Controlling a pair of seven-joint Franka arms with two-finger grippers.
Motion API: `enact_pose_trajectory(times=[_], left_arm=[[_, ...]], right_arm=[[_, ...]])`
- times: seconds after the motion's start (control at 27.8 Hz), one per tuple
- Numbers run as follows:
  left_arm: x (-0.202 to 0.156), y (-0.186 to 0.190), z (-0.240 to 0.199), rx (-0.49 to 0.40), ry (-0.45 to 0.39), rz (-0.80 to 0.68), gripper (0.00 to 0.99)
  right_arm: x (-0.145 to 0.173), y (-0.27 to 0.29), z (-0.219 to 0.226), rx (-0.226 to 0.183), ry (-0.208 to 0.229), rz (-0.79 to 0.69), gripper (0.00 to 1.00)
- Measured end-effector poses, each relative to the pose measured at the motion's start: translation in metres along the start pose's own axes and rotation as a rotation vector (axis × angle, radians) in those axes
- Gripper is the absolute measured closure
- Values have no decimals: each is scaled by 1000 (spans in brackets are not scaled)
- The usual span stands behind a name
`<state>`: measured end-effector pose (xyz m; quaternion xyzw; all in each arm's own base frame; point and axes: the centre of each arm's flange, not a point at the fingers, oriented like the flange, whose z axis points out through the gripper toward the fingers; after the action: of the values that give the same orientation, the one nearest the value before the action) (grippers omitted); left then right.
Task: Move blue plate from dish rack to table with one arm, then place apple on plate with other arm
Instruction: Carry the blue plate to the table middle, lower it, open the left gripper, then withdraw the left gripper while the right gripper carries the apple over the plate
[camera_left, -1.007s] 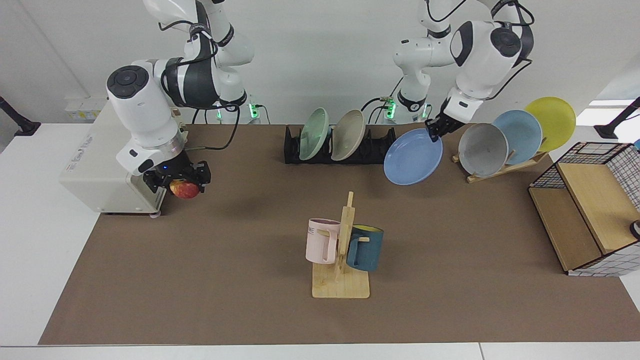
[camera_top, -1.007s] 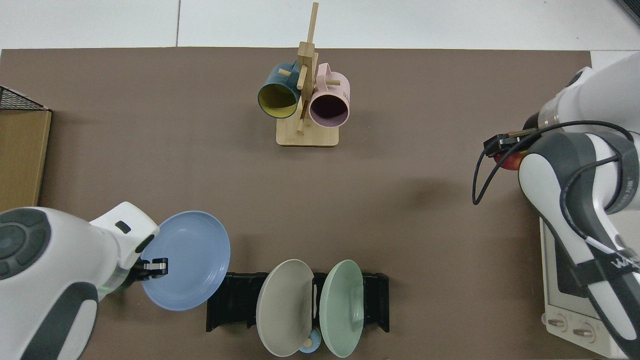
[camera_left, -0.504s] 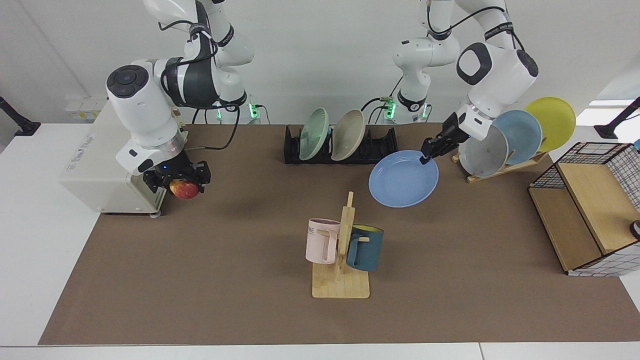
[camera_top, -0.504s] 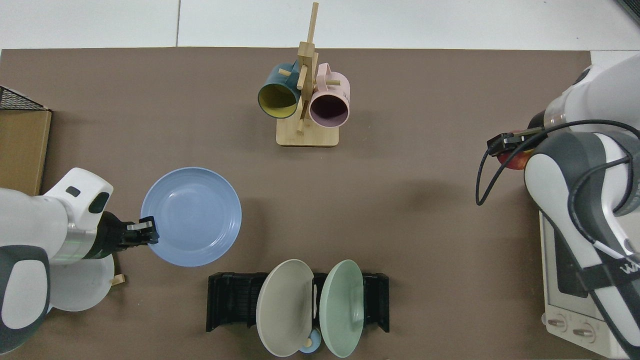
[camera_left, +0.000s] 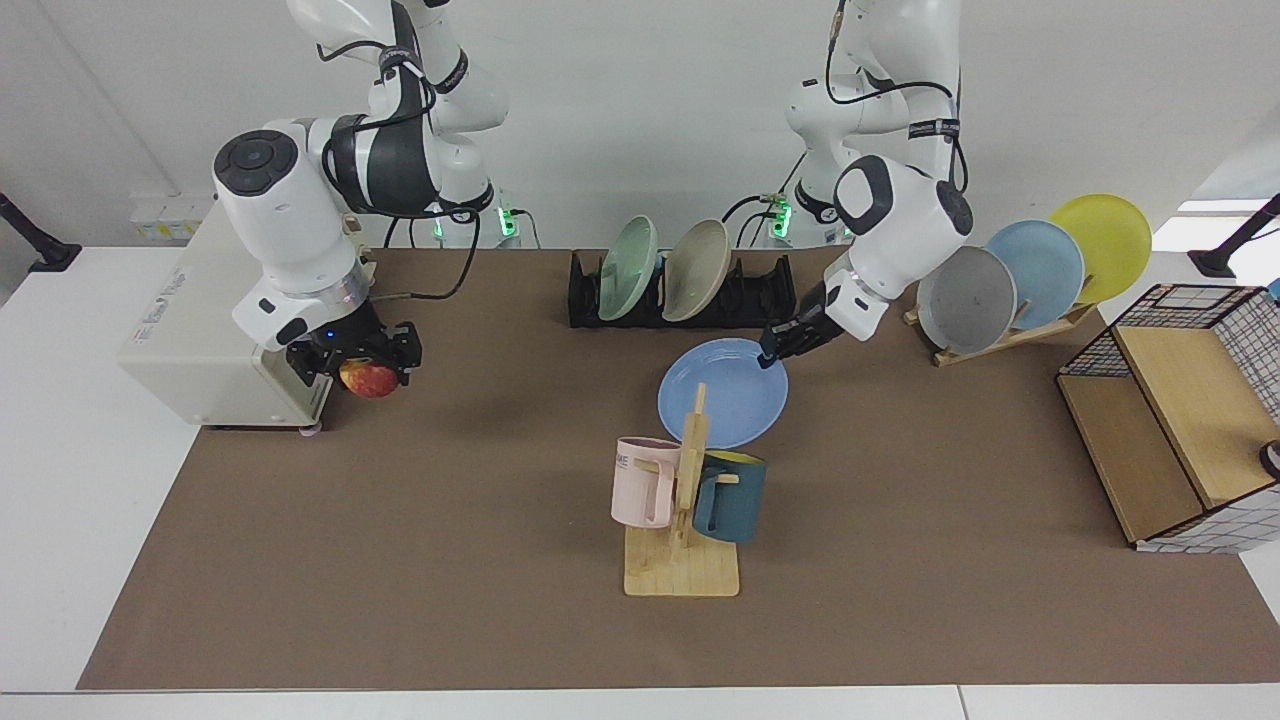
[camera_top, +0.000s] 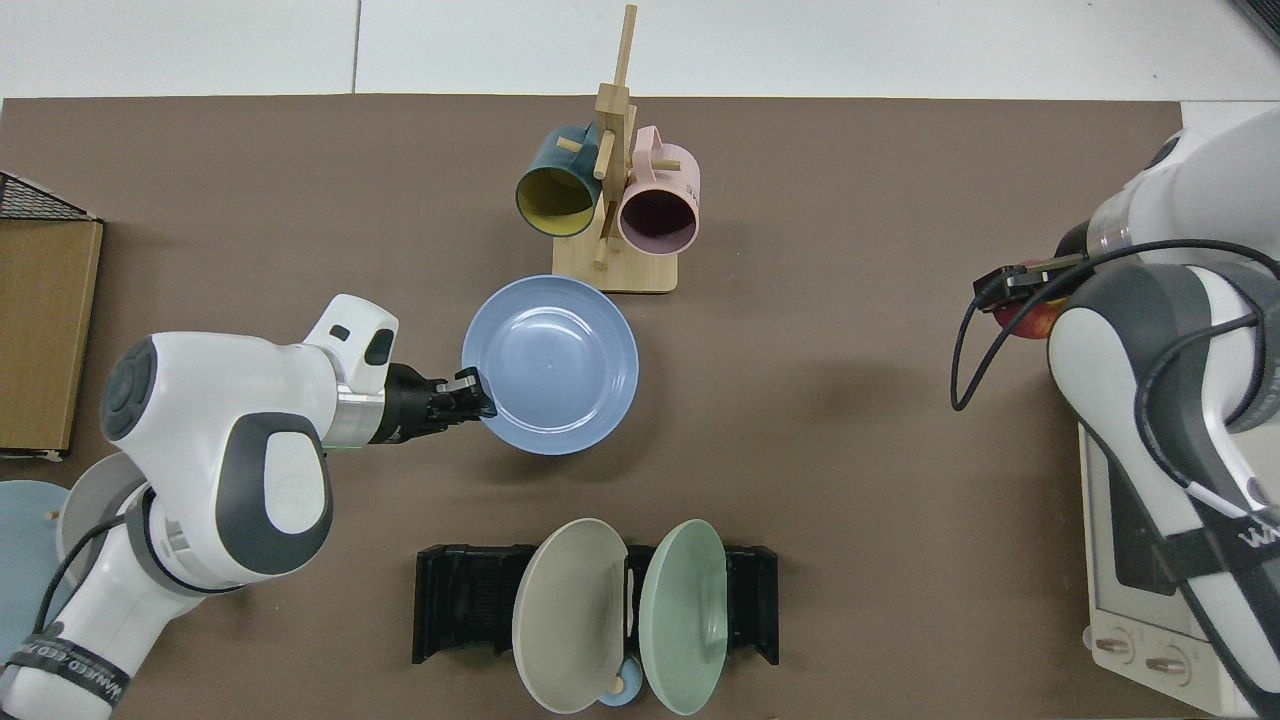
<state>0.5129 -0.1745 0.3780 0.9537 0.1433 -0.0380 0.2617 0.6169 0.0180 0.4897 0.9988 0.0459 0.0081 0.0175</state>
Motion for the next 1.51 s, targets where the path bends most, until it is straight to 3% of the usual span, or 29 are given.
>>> enact_pose_trajectory(times=[0.43, 0.54, 0.9, 1.01, 1.04, 1.26, 1.51], left_arm=[[-29, 33, 47, 1, -57, 57, 899], [-36, 40, 53, 4, -66, 75, 793], [-41, 45, 57, 7, -72, 88, 753], [-40, 43, 56, 18, -69, 98, 661], [-40, 43, 55, 25, -66, 104, 590], [-27, 35, 41, 102, -66, 133, 590], [-2, 42, -22, 322, -77, 214, 586]], right_arm=[[0, -7, 0, 1, 0, -11, 220], [1, -12, 0, 1, 0, -13, 220], [0, -22, 2, 2, -5, -14, 220], [0, -27, 2, 2, -6, -4, 220], [0, -29, 2, 2, -6, 0, 220], [0, -49, 2, 2, -5, 25, 220], [-2, -82, 2, 3, -6, 65, 220]])
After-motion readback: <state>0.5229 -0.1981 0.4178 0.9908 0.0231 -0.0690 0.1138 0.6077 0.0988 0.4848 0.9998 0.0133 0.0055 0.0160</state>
